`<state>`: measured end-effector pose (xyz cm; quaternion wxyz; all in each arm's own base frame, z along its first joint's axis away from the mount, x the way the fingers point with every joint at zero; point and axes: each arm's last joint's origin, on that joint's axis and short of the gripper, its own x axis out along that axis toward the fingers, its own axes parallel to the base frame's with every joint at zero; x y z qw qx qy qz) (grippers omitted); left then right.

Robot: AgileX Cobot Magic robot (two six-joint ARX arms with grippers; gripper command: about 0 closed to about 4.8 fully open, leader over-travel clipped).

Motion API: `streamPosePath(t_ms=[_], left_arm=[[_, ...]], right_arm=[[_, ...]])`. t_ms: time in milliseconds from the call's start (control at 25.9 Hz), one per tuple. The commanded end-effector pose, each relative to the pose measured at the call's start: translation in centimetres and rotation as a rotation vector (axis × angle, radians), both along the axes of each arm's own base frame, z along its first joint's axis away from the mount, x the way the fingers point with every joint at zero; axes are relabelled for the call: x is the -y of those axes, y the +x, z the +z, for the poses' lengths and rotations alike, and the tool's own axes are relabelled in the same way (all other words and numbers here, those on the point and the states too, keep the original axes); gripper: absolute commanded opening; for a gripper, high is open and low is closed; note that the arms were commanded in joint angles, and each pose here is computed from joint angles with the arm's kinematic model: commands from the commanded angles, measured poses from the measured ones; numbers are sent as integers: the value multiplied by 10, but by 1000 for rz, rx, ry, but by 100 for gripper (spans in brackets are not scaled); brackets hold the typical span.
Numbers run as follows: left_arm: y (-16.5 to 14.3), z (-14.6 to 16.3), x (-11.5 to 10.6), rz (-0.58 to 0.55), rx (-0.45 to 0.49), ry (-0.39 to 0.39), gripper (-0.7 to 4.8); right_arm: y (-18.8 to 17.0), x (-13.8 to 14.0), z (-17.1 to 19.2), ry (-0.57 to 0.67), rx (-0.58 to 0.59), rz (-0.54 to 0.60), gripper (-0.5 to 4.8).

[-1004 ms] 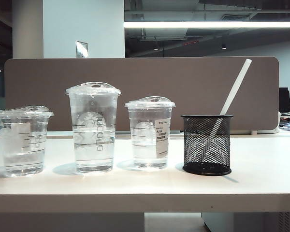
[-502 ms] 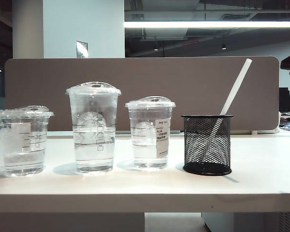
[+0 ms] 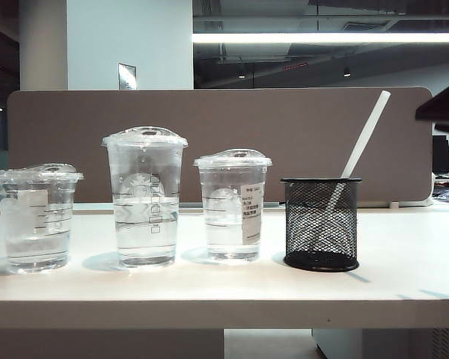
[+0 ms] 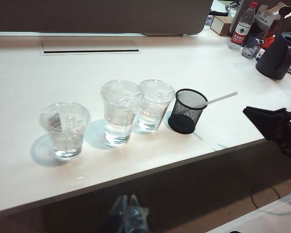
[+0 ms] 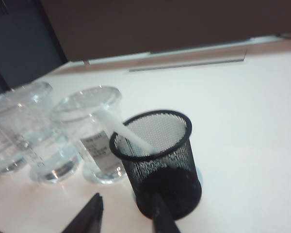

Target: Pick up the straw and insert it into the small coffee cup.

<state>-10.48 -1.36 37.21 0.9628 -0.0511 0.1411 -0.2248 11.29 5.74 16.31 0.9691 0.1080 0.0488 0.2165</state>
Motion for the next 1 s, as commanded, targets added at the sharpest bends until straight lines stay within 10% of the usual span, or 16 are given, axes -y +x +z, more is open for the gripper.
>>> streamPosePath(t_ms=[39,1004], left_arm=[[0,0,0,-5,0,2,-5],[0,0,0,-5,0,2,-5]], right_arm=[[7,-4,-2,4,15,10,160],[71,-39,1,-1,5,52,116]])
